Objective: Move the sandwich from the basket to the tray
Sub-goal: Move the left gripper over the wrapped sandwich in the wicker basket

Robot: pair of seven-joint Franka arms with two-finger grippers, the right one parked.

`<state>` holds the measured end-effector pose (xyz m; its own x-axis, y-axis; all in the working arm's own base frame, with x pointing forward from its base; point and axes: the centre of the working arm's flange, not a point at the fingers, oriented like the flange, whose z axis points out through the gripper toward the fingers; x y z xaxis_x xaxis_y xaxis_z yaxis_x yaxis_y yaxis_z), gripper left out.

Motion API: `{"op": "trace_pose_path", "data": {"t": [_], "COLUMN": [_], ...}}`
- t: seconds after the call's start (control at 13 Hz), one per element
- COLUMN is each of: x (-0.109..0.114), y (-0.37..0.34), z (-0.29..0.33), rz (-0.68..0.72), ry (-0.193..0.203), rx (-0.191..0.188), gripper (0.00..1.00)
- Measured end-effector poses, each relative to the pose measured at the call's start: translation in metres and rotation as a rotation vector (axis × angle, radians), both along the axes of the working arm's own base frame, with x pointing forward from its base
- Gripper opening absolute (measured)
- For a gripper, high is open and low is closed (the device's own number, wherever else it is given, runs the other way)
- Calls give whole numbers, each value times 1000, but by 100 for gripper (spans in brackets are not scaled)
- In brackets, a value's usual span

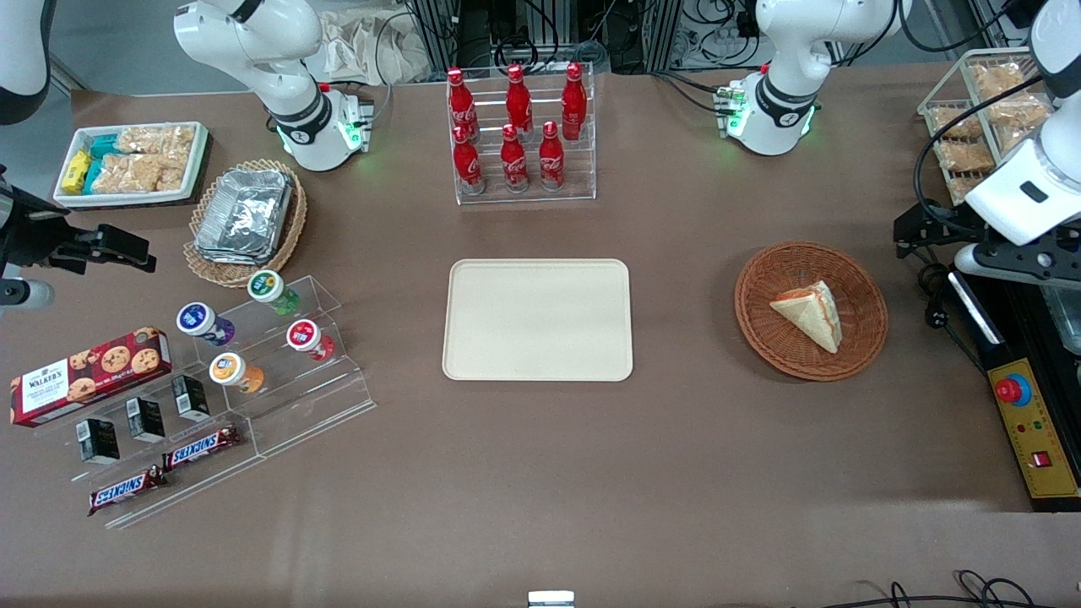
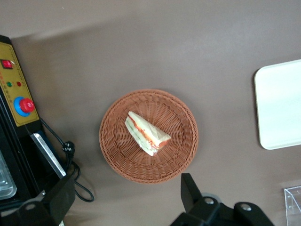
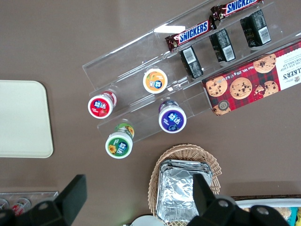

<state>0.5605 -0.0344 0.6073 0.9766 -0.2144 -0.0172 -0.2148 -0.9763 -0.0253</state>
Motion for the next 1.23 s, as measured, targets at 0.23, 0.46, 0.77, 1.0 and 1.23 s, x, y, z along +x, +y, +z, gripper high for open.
{"op": "trace_pose_path", "data": {"t": [0.23, 0.46, 0.77, 1.0, 1.23], "x": [8, 8, 3, -23, -60], "y": [1, 3, 11, 24, 20], "z": [-1, -17, -54, -98, -163], "rz": [20, 91, 316, 600, 835], "ry": [12, 76, 136, 67, 35], "rx": [3, 15, 40, 32, 25], "gripper": [100, 100, 100, 100, 100]}}
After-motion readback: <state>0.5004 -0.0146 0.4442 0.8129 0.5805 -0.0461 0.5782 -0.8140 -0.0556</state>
